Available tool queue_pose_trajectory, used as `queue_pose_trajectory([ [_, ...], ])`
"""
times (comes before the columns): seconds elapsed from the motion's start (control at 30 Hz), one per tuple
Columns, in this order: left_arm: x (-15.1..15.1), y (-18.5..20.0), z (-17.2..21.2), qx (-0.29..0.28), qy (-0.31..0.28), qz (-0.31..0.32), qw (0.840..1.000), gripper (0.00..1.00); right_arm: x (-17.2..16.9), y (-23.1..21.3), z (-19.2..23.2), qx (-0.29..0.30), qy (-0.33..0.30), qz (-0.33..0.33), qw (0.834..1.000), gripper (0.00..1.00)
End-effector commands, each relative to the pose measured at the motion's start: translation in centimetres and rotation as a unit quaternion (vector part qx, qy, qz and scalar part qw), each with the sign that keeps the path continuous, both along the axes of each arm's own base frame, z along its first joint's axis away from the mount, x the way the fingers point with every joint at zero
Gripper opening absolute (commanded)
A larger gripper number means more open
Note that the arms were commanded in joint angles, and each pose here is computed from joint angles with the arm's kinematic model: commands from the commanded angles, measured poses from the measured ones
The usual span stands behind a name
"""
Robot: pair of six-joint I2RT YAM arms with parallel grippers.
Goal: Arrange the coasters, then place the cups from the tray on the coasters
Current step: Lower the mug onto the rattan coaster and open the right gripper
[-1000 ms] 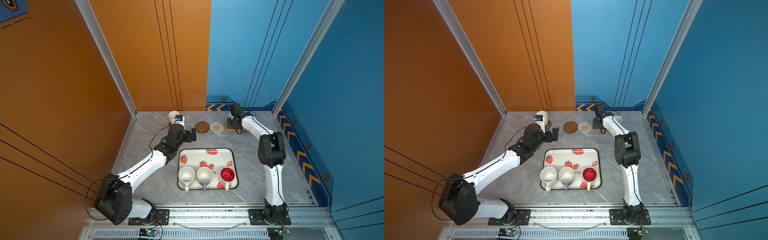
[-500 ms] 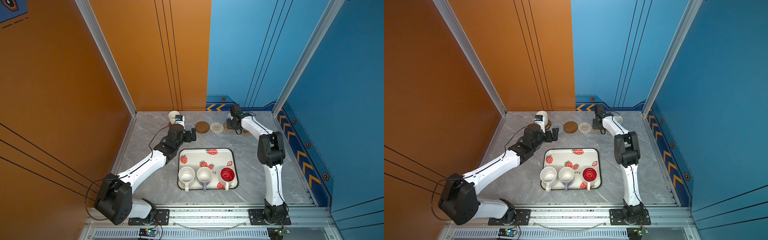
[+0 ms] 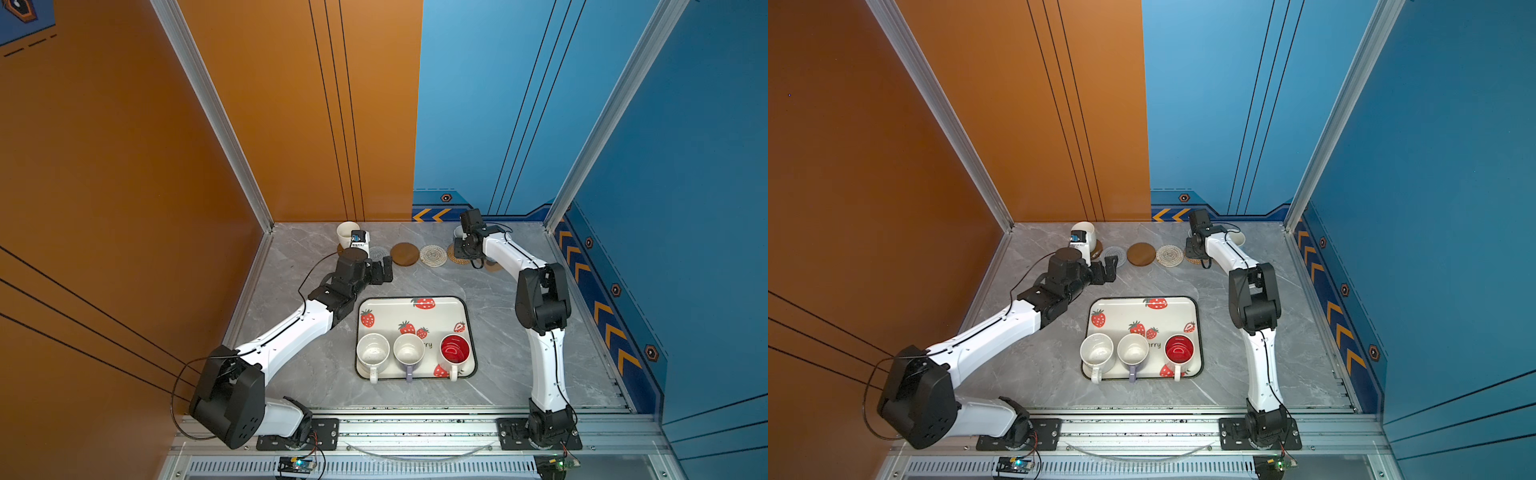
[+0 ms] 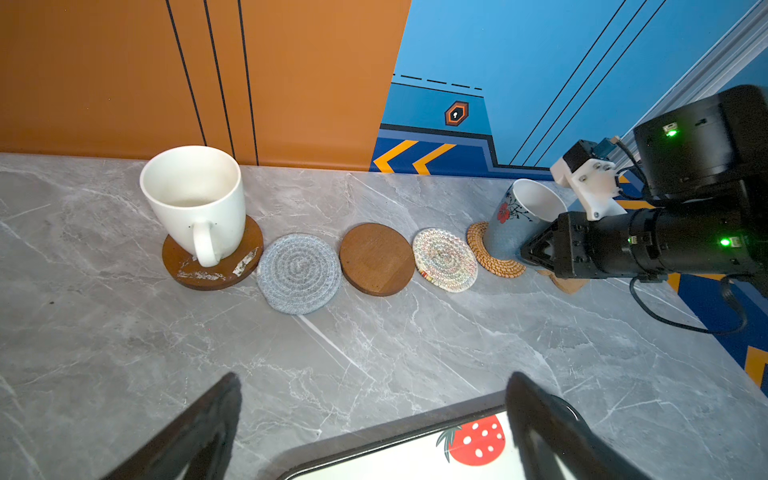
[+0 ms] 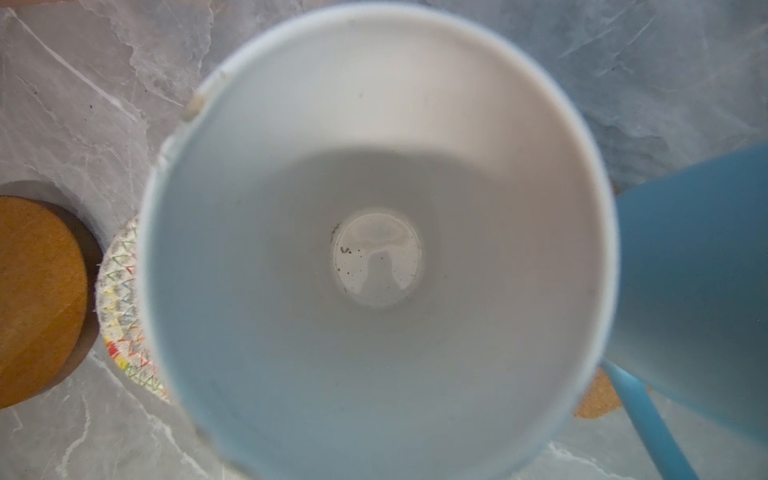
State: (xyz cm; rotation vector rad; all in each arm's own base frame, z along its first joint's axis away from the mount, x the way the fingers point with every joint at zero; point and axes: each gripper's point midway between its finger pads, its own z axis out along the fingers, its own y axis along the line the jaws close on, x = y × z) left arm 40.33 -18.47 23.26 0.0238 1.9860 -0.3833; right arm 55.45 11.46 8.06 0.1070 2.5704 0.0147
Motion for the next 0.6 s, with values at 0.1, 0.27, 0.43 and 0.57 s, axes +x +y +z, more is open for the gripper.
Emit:
queue_pose_trajectory([
  [0.1, 0.0, 0.0, 0.0, 0.000, -0.001, -0.008, 1.000, 1.00, 0.5, -0.2, 1.8, 0.020, -0.026, -0.011, 0.999, 0.19],
  [0.27, 0.0, -0.1, 0.0, -0.001, -0.001, -0.009, 1.000, 1.00, 0.0, -0.2, 2.6, 0.024, -0.032, -0.013, 0.999, 0.34],
  [0.43, -0.1, -0.1, 0.2, -0.003, -0.003, -0.011, 1.000, 1.00, -0.7, -0.6, 3.5, 0.023, -0.037, -0.016, 0.999, 0.49],
  [0.57, -0.2, -0.1, 0.3, -0.004, -0.004, -0.011, 1.000, 1.00, -1.6, -0.5, 4.4, 0.027, -0.042, -0.014, 0.999, 0.64],
])
